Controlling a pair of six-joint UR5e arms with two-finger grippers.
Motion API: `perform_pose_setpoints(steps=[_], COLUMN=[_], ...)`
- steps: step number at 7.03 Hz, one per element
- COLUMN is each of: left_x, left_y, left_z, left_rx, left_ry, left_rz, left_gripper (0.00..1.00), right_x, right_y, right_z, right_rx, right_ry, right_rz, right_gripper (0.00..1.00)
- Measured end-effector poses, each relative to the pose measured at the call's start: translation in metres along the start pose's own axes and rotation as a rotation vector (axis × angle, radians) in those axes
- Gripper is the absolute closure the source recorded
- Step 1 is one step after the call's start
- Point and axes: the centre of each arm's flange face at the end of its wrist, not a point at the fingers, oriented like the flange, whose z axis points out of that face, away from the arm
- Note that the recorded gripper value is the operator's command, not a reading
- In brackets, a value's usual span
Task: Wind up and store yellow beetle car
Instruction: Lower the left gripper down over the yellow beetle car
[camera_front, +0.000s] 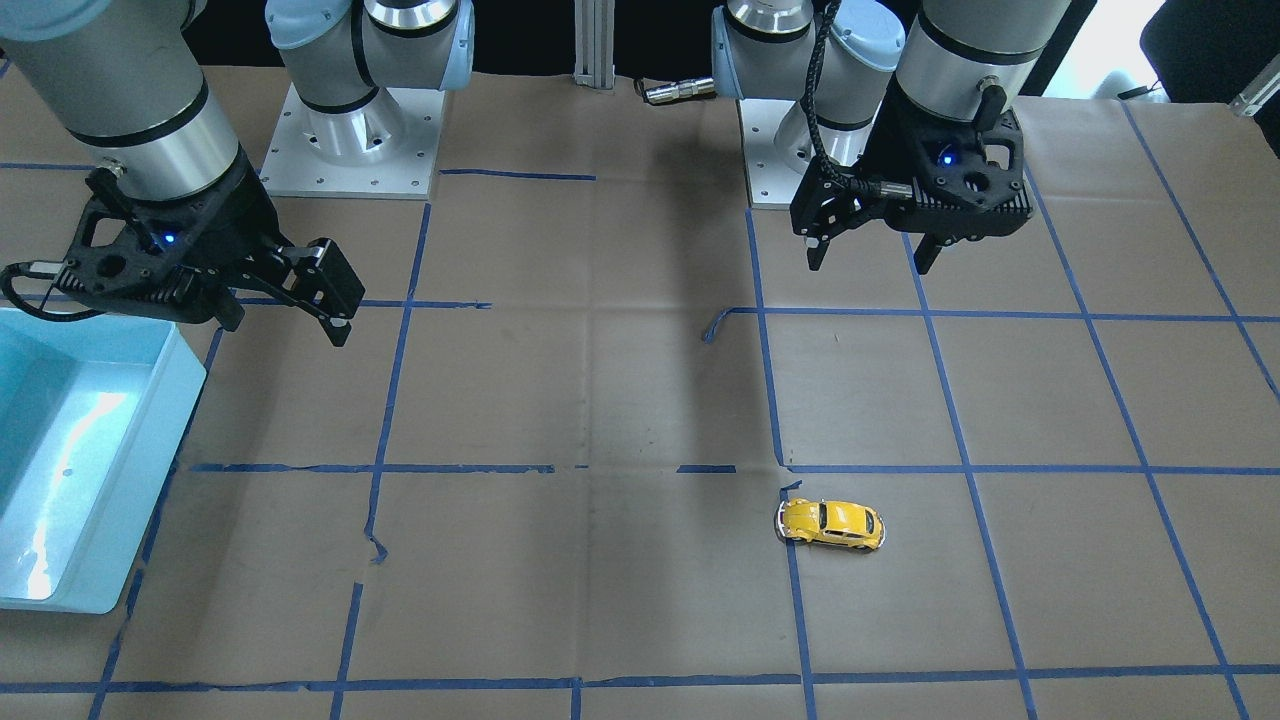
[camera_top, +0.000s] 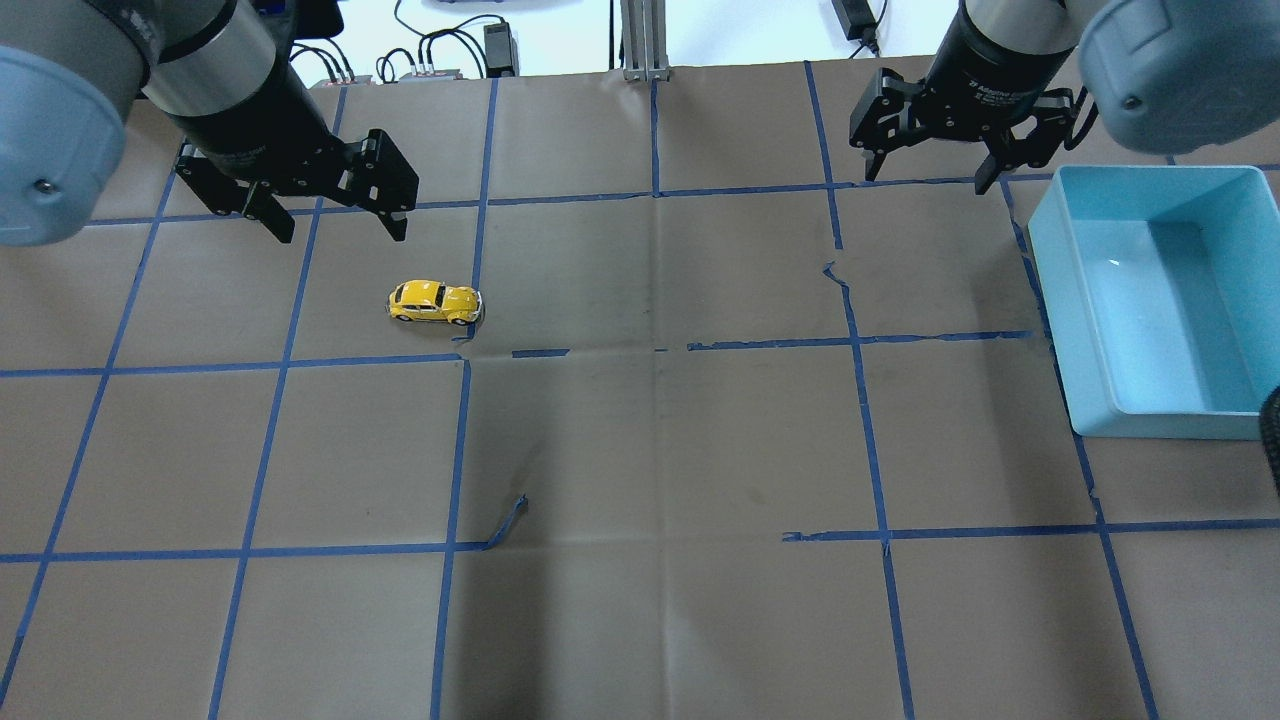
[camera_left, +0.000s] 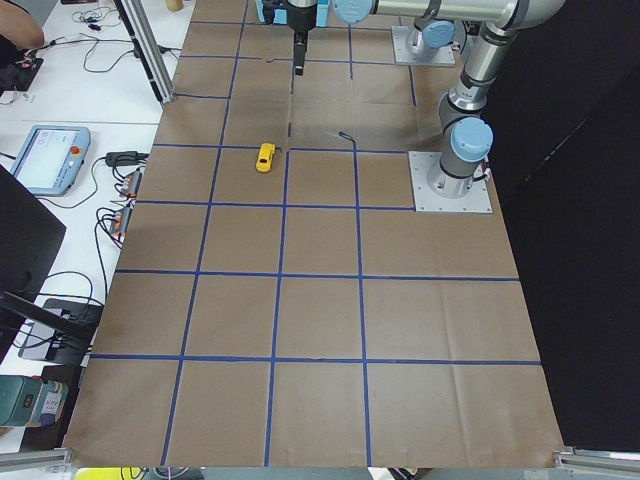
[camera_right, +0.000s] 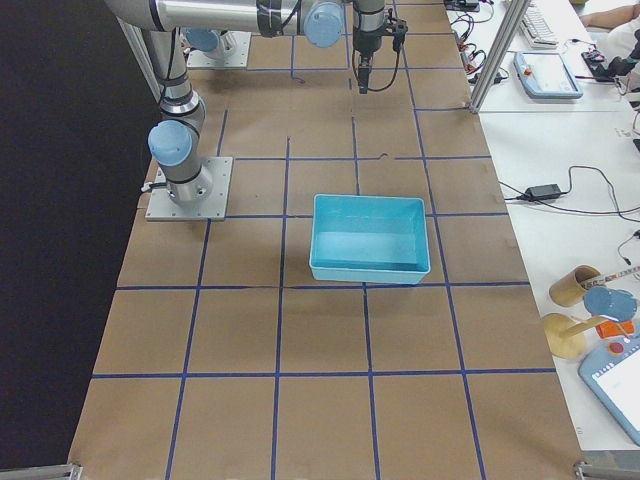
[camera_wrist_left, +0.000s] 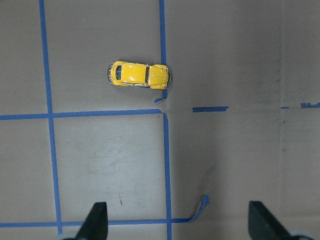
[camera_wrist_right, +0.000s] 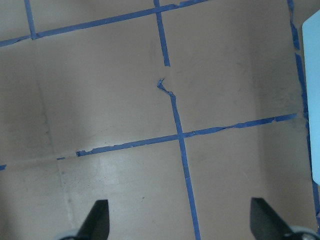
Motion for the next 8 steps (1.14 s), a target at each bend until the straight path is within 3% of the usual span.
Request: perform_pose_setpoints(steps=[4,5,6,8], left_x=[-0.001,-0.001,-0.003,-0.005], left_y=[-0.007,-0.009,-0.010,-0.017], left_z=[0.005,0.006,0.009,0.029], left_rx=[-0.004,-0.004,-0.009,-0.035], left_ry=[0.001,0.007,0.011,0.020], left_rz=[0.017,0.082,0.226,0.646], left_gripper=[0.00,0.00,0.02,0.04], right_x=[-0.001,-0.001,-0.001,-0.001], right_y=[-0.001,-0.001,-0.001,-0.001], right_z=[0.000,-0.001,-0.001,-0.003], right_rx=[0.005,0.005,0.005,0.008], right_ry=[-0.004,-0.005,-0.005,-0.005], right_rz=[0.000,0.000,0.000,0.000], right_gripper=[0.00,0.00,0.00,0.00])
